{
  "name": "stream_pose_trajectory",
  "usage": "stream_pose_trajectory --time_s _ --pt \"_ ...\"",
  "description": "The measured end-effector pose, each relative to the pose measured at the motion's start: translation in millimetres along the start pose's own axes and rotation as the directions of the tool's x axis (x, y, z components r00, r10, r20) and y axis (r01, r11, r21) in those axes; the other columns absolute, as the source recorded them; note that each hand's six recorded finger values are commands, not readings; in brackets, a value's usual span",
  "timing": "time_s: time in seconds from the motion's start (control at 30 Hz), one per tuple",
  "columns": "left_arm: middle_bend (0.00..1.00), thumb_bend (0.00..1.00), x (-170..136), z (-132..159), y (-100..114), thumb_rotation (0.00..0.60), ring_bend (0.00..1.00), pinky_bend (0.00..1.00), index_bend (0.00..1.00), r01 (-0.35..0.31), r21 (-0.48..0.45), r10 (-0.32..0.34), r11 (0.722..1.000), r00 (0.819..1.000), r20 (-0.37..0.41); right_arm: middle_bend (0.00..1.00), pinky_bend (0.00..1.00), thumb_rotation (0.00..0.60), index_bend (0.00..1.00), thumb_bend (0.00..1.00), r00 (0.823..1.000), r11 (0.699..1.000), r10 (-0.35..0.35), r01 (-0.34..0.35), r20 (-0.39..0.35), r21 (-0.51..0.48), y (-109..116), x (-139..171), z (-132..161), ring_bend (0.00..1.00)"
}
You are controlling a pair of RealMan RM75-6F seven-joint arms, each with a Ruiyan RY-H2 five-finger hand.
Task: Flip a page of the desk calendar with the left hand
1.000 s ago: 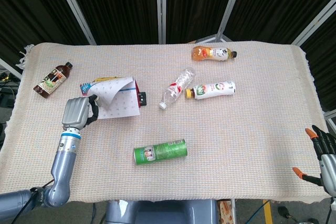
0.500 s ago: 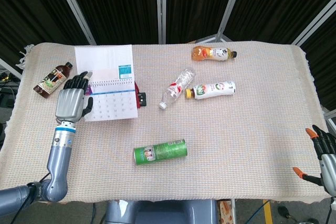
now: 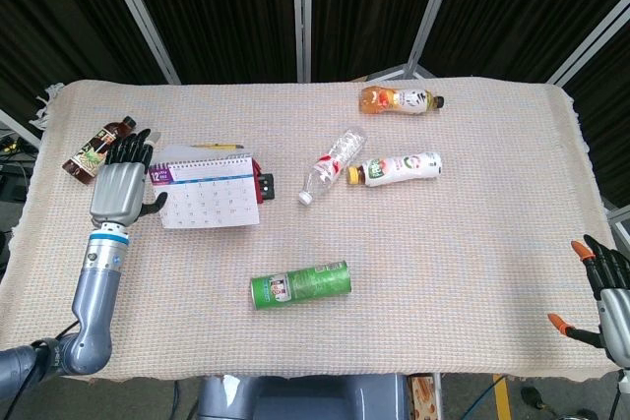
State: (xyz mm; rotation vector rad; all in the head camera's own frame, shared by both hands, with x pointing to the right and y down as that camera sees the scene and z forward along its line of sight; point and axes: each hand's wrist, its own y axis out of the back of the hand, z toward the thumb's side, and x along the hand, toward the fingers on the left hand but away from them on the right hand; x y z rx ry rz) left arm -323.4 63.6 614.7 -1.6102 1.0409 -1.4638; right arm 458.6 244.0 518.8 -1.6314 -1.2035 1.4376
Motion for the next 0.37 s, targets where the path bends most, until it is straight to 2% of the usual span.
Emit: stream_pose_trajectory --time_s 0.13,0.37 --pt "0.0 0.21 -20.6 -11.4 -0.6 0.6 0.0 0.0 0.0 -0.003 0.011 0.003 1.0 1.0 0.001 0.0 0.0 0.6 0.0 0.01 1.0 1.0 -0.002 0.002 -0.001 0.001 0.4 0.1 0.0 0.0" --pt "0.0 0.12 -84.4 -49.3 -10.3 0.6 0.0 0.0 0.0 -0.007 0.046 0.008 0.999 1.0 -0.027 0.0 0.0 0.6 0.0 0.01 1.0 1.0 -0.002 0.002 -0.015 0.012 -1.7 0.6 4.7 0.0"
